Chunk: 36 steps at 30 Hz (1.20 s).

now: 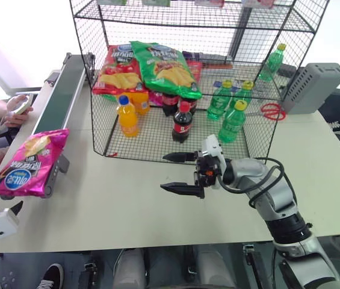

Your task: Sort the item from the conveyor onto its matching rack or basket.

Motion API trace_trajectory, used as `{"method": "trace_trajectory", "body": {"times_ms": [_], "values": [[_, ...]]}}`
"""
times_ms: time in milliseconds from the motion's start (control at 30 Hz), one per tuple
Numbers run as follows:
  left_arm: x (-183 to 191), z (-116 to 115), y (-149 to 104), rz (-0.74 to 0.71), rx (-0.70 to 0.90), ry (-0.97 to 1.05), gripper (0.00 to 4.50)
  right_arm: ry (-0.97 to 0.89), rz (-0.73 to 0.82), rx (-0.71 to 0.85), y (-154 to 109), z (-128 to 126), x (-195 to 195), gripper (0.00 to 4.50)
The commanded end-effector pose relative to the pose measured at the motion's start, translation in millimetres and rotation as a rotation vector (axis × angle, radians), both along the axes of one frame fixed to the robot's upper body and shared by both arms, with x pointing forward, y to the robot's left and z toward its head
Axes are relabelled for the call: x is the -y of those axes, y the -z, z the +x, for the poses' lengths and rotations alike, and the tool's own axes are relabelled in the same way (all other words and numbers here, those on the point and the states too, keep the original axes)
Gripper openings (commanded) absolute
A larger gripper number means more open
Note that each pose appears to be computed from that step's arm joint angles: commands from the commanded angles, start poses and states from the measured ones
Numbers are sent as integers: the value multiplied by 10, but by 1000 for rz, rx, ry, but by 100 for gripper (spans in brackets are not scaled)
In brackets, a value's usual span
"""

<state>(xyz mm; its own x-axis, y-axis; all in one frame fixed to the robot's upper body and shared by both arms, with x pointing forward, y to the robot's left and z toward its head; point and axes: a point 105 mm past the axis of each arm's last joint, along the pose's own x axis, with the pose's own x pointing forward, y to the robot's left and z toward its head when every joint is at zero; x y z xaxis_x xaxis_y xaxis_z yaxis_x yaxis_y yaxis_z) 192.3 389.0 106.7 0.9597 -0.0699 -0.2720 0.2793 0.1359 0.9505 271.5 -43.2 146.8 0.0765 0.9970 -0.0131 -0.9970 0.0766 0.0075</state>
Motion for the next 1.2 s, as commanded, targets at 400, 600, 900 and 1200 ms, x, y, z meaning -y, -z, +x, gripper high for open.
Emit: {"method": "trace_trajectory", "body": {"times_ms": [400,600,900,1200], "values": [[127,118,-86,-68,54,79,4,-26,15,46,-104,-57,-46,450],[232,189,-475,-243,202,99,4,-15,9,60,-98,-33,-40,450],[979,143,-1188,-1213,-35,326,4,2,30,40,-233,54,148,450],[1825,-129,-981,-1518,-712,556,4,-191,9,-250,-309,-229,395,450]]}}
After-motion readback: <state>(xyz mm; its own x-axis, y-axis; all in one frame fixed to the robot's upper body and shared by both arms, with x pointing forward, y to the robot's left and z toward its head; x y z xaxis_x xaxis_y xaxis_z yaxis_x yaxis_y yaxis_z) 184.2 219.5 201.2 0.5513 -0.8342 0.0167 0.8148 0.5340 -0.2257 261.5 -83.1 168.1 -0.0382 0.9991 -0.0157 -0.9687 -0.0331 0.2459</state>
